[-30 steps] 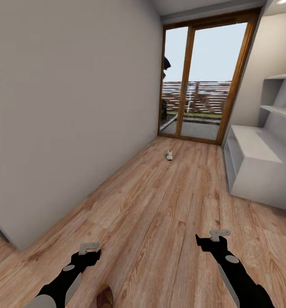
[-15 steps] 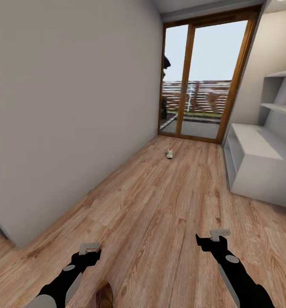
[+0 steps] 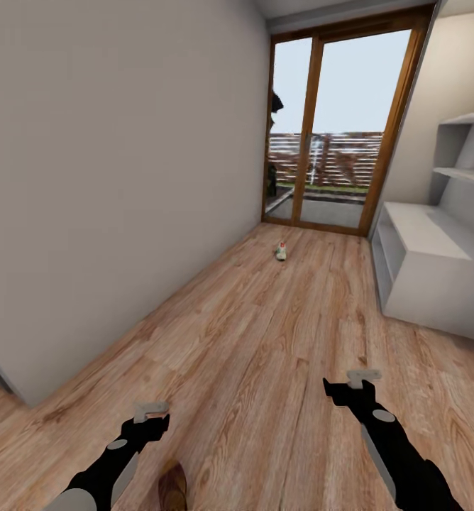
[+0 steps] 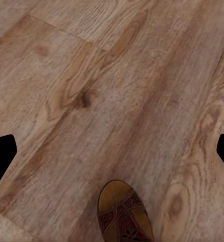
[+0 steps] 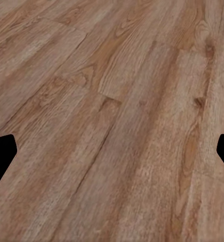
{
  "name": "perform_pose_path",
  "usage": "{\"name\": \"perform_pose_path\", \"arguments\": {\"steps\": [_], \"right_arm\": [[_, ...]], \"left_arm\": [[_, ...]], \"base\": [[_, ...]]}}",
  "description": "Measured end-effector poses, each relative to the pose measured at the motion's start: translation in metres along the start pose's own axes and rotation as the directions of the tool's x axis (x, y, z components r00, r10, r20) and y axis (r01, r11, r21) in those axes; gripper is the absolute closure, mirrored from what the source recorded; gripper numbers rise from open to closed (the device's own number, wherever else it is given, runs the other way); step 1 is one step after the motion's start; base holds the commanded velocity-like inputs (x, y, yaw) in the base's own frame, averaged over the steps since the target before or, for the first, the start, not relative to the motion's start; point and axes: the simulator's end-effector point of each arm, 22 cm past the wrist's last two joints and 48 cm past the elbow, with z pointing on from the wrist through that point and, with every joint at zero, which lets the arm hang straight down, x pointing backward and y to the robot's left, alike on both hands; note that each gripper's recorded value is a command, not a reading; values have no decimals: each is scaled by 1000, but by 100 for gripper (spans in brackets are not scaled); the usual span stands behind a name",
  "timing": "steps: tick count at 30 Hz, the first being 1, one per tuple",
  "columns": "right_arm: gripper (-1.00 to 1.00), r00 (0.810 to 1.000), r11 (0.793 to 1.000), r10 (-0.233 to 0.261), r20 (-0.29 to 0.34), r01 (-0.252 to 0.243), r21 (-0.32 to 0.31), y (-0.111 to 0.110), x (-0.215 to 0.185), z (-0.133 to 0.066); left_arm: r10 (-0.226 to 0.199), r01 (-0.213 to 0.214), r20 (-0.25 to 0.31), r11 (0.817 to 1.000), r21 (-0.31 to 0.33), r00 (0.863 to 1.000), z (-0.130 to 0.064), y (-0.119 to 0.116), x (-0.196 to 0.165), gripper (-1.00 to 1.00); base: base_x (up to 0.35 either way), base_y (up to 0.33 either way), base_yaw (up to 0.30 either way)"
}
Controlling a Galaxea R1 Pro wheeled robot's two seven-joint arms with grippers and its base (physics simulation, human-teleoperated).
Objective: Pick up the two gym shoes and the two sandals from the corridor floor and place them onto the hallstand (shoe rack) in the corridor, making sure they are on the rack and not on the floor. Arrange them so the two gym shoes are next to each other and the two sandals are next to each other.
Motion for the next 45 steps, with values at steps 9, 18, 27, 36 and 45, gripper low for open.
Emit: {"name": "perform_pose_path", "arguments": {"steps": [9, 18, 27, 36, 45], "right_arm": [[-100, 1000, 1000, 11, 29, -11, -22, 8, -63, -9], [-100, 996, 996, 17, 89, -9, -93, 24, -103, -23], [-100, 995, 991, 14, 97, -1, -133, 34, -91, -21], [-100, 995, 990, 13, 97, 1, -143, 38, -71, -16], [-100, 998, 989, 9, 57, -1, -145, 40, -50, -1]], "left_arm": [[-4, 4, 0, 1000, 7, 1000, 10, -6, 18, -100], [-5, 5, 0, 1000, 5, 1000, 20, -4, 36, -100], [-8, 8, -2, 1000, 4, 1000, 29, -4, 55, -100], [-14, 14, -2, 1000, -2, 1000, 39, -1, 75, -100], [-120, 118, -49, 991, -57, 992, 47, 5, 100, -100]], "base": [[0, 0, 0], [0, 0, 0], [0, 0, 0], [0, 0, 0], [0, 0, 0]]}}
